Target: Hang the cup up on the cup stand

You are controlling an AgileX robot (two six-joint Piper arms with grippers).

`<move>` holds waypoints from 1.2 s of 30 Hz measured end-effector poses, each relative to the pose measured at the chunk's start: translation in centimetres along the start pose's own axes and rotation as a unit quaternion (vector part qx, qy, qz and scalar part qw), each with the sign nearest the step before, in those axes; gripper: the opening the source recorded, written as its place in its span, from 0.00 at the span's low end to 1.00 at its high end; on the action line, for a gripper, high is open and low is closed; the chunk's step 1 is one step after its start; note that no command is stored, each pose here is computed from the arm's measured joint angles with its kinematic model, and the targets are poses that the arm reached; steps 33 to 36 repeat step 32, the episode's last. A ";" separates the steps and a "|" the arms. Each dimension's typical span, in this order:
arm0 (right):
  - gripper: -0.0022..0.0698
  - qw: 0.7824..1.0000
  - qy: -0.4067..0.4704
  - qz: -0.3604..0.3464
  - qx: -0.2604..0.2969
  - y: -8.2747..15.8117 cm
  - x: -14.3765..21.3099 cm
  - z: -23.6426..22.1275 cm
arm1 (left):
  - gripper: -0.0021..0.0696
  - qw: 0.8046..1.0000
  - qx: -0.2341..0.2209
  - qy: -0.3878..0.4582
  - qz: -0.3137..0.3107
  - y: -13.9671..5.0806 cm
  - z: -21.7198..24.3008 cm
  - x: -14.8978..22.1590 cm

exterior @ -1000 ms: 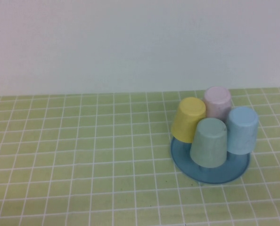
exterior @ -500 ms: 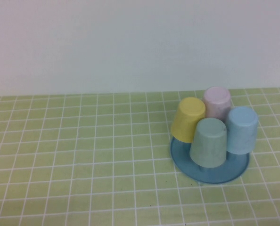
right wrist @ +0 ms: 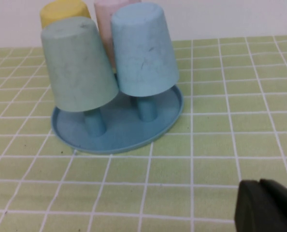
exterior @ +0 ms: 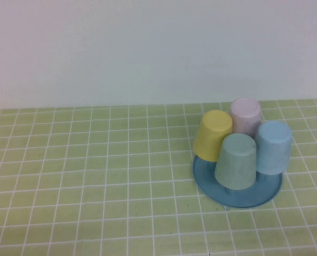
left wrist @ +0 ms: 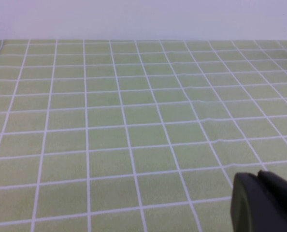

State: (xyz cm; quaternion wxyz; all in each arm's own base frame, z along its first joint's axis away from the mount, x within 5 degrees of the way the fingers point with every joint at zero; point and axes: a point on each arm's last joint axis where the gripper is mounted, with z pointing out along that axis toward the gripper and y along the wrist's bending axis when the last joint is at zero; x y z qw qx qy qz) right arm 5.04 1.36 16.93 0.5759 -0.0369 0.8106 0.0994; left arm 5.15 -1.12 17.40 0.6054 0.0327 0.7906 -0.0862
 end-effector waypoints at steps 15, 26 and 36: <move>0.03 0.999 -0.006 0.019 0.047 -0.5 -0.1 0.0 | 0.03 1.000 0.000 0.000 0.000 0.0 0.0 0.0; 0.03 0.999 -0.005 0.019 0.047 -0.5 -0.1 0.0 | 0.03 1.000 0.000 0.000 0.002 0.0 0.0 0.0; 0.03 0.999 -0.005 0.019 0.047 -0.5 -0.1 0.0 | 0.03 1.000 0.000 0.000 0.002 0.0 0.0 0.0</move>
